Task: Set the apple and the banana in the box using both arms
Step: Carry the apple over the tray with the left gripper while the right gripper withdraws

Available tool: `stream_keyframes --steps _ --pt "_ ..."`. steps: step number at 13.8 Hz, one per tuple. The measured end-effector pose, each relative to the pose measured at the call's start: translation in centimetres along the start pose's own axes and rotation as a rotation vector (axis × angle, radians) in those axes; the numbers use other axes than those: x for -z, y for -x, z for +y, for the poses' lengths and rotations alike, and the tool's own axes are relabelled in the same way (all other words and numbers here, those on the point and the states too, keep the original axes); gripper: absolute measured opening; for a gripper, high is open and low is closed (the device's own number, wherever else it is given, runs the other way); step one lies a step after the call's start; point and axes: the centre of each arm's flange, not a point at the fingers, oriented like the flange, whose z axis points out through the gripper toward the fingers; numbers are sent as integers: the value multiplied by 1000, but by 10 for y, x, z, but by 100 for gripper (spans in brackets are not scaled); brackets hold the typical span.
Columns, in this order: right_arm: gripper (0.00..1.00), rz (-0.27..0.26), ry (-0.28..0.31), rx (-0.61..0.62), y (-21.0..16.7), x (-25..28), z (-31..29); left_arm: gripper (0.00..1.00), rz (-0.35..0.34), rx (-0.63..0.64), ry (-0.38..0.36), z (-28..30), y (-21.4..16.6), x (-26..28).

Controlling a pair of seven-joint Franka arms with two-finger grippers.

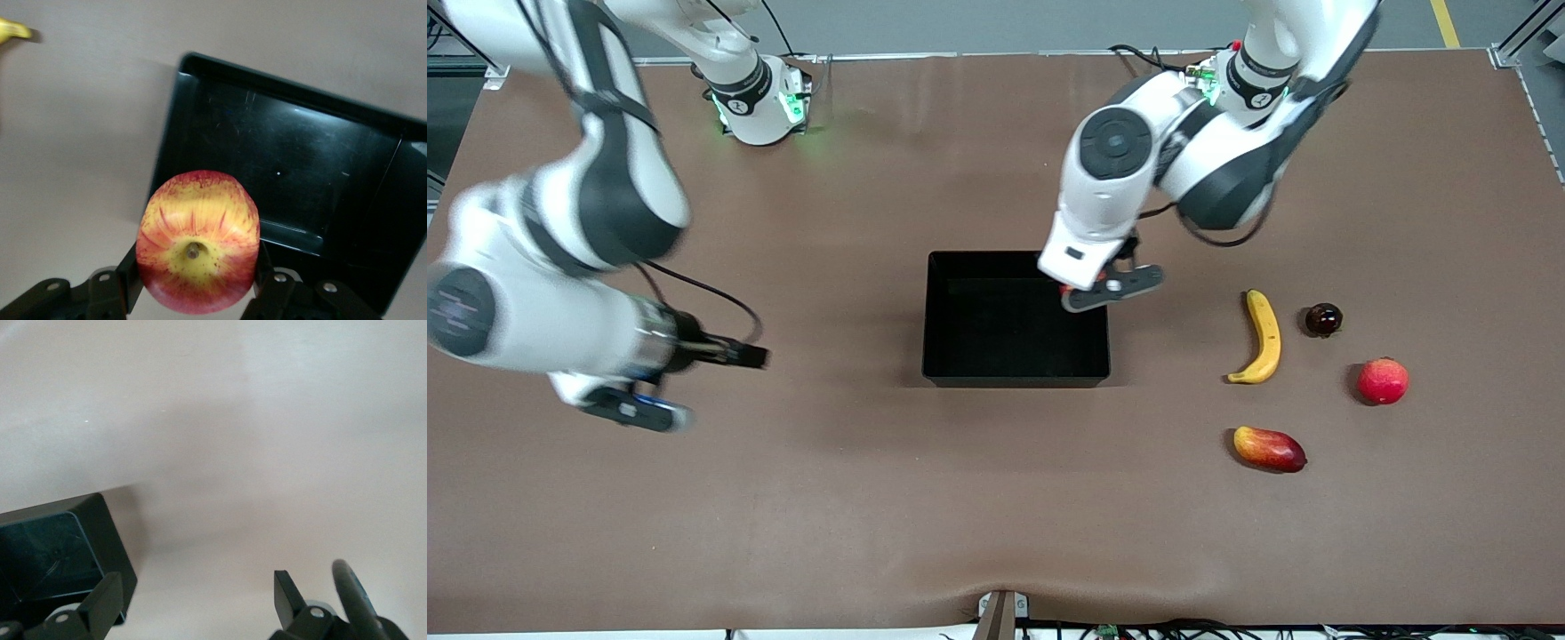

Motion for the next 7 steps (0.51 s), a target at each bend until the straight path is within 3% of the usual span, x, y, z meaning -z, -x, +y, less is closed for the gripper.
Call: stream_keyframes --steps 2,7 --pt "100 16 -2 61 17 45 40 66 -4 -46 -24 12 8 -48" --pt "100 135 6 133 72 132 99 66 -132 -87 -45 25 20 -150"
